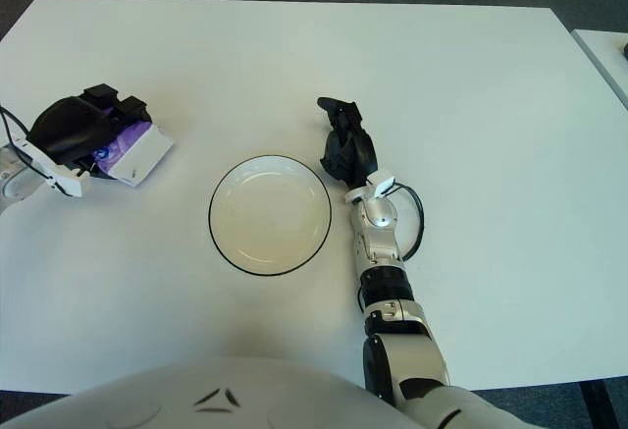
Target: Put the tissue paper into the plate.
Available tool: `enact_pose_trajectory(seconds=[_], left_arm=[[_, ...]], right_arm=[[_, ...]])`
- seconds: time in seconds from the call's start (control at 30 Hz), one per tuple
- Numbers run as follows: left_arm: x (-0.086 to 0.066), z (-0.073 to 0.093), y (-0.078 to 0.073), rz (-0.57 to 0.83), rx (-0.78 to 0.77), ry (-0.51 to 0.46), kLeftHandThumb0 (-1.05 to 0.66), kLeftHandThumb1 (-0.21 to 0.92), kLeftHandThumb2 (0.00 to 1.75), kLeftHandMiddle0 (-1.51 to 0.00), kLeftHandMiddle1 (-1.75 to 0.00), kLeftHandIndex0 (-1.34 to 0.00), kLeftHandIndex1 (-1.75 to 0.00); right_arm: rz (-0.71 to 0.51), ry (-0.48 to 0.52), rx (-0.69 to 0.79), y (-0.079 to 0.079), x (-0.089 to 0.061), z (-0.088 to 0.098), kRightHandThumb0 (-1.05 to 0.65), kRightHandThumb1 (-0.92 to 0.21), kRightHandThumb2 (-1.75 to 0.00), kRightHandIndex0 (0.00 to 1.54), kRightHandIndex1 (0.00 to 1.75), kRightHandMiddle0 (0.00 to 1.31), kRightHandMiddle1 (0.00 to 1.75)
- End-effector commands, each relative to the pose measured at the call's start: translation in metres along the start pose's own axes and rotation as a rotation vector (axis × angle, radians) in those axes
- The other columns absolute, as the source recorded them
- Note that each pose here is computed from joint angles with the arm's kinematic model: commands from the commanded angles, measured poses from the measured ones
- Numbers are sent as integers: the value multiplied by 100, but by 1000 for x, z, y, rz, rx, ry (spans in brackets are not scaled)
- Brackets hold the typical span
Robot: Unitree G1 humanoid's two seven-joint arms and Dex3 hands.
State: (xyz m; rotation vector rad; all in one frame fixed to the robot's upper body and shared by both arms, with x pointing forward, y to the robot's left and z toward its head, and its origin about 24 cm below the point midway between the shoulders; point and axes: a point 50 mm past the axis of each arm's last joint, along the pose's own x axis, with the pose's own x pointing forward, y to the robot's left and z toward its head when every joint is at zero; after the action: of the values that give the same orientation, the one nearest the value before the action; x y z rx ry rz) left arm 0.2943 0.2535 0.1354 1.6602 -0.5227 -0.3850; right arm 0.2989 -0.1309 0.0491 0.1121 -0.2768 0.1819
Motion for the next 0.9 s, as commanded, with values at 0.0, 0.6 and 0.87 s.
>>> enact_pose_trajectory(seconds=[0.0,0.6,0.87], left_arm=[[-5,4,6,51,-9,-30,-48,31,132,-120,-175,-62,-175],[-2,42,33,126,1,-195,-47,34,129,-118,-175,-59,-175],[2,56,37,224,-38,-293,-46,34,128,-117,-175,-59,-175]], right_arm=[[-118,332,61,-6,-71,-66,-65,-92,-91,34,8,0,81],[-187,322,-53,-4,-72,-63,-73,-92,-102,14,0,0,33],[-189,328,-58,0,-72,-63,-79,-92,-106,6,0,0,16]])
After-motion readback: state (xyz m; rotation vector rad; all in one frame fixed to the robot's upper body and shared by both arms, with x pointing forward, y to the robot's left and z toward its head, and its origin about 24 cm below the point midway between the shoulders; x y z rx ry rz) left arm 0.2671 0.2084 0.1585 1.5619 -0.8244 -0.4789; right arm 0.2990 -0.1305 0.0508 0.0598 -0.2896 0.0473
